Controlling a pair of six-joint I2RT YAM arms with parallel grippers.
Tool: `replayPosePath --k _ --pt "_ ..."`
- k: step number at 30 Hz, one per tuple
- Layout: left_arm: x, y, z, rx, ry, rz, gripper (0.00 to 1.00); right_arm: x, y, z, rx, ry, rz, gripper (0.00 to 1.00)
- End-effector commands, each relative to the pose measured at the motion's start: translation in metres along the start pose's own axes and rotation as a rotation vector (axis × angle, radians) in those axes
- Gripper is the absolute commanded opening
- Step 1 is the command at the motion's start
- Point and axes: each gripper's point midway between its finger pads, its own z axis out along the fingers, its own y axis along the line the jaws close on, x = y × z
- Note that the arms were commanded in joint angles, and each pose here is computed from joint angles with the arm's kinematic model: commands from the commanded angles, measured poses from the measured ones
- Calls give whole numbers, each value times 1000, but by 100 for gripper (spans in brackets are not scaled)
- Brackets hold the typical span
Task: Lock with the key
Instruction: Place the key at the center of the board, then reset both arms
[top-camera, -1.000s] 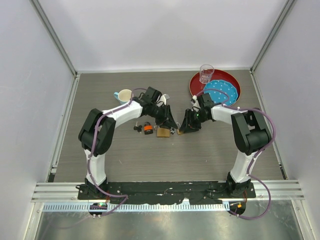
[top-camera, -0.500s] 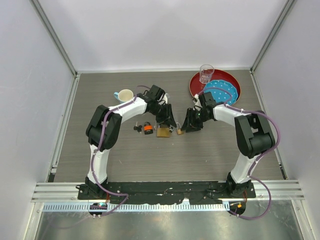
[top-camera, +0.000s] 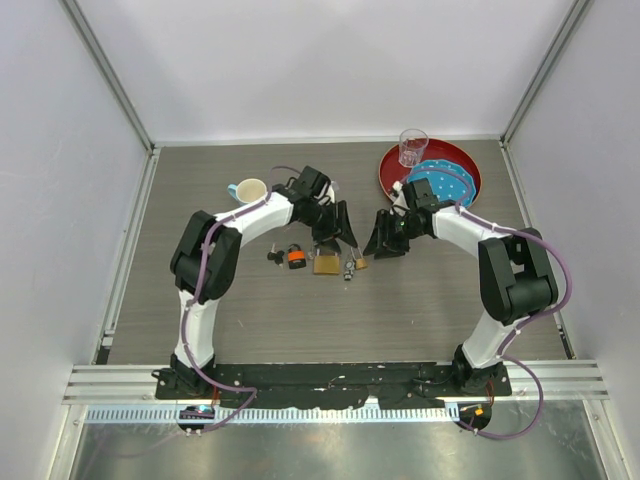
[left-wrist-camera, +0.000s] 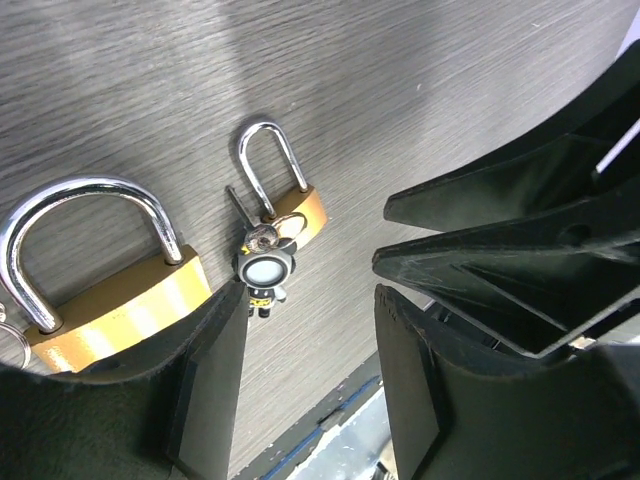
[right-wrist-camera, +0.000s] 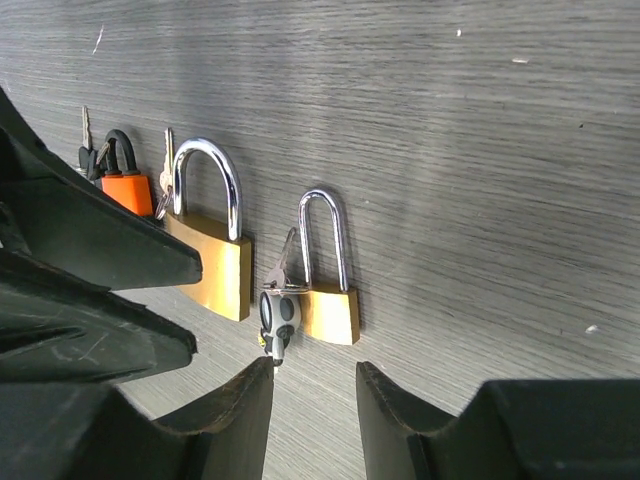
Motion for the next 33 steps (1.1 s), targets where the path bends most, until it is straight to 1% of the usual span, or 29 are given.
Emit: replayPosePath --k 1,3,5,6,7,8,9,10,11,13,14,16,17,18,19,20,21,22,23,25,26,27,28,29,30,31,33 --pt "-23 -46 -37 99 -122 81 56 -18 16 -18 -27 -69 -50 45" --pt "-25 -50 -40 122 -141 86 60 -19 19 -19 -32 -72 -53 47" --pt "-32 -66 -52 185 -183 120 65 -21 21 -22 -36 -80 -55 49" --pt "-32 -65 -56 202 -191 104 67 -23 24 -24 -41 -87 -61 51" --pt "-34 -73 -67 233 -212 108 74 -24 26 -26 -46 -90 -66 57" --pt "-39 -77 -72 276 -245 115 76 -27 30 -29 -55 -103 -76 60" --pt "-46 -74 -81 294 -263 73 79 -28 33 -32 -62 -110 -85 63" --pt "-49 -75 -88 313 -278 58 92 -32 38 -38 -71 -131 -100 68" --pt "-49 -75 -98 331 -298 52 99 -36 43 -43 -77 -148 -111 70" --pt "-64 -69 -121 351 -370 28 100 -42 51 -54 -87 -180 -124 73" --pt "-66 -68 -134 352 -401 30 100 -48 55 -60 -90 -198 -130 74" --pt "-71 -56 -152 300 -448 46 100 -56 62 -73 -100 -234 -134 75" --pt "-75 -57 -170 261 -505 71 100 -62 69 -81 -109 -261 -147 75" --pt "-75 -54 -178 223 -525 91 100 -66 72 -88 -113 -280 -144 76" --pt "-67 -39 -180 132 -510 116 100 -70 75 -94 -110 -302 -149 77" --pt "-74 -39 -195 75 -561 137 100 -76 84 -109 -116 -340 -165 78" --pt "-72 -39 -208 37 -589 158 100 -80 87 -117 -114 -362 -168 79" --pt "-65 -28 -214 -31 -576 176 100 -82 90 -125 -107 -387 -178 82" --pt "-70 -22 -226 -99 -632 179 100 -87 99 -140 -113 -428 -195 83" --pt "-61 -12 -248 -187 -672 187 100 -91 103 -155 -98 -477 -216 84" --pt "-59 -2 -254 -240 -689 194 100 -95 103 -164 -73 -512 -219 84" --pt "-57 3 -272 -297 -747 196 100 -97 105 -178 -56 -555 -232 84" --pt "-55 12 -279 -347 -772 191 100 -97 104 -184 -31 -577 -242 84" --pt "-49 23 -283 -393 -771 188 100 -102 101 -196 12 -624 -242 84" --pt "-48 32 -292 -451 -808 174 100 -101 103 -209 27 -663 -253 84" --pt "-41 33 -304 -464 -840 174 100 -100 102 -217 45 -688 -256 84" --pt "-33 46 -310 -514 -857 166 100 -100 96 -229 102 -737 -259 85"
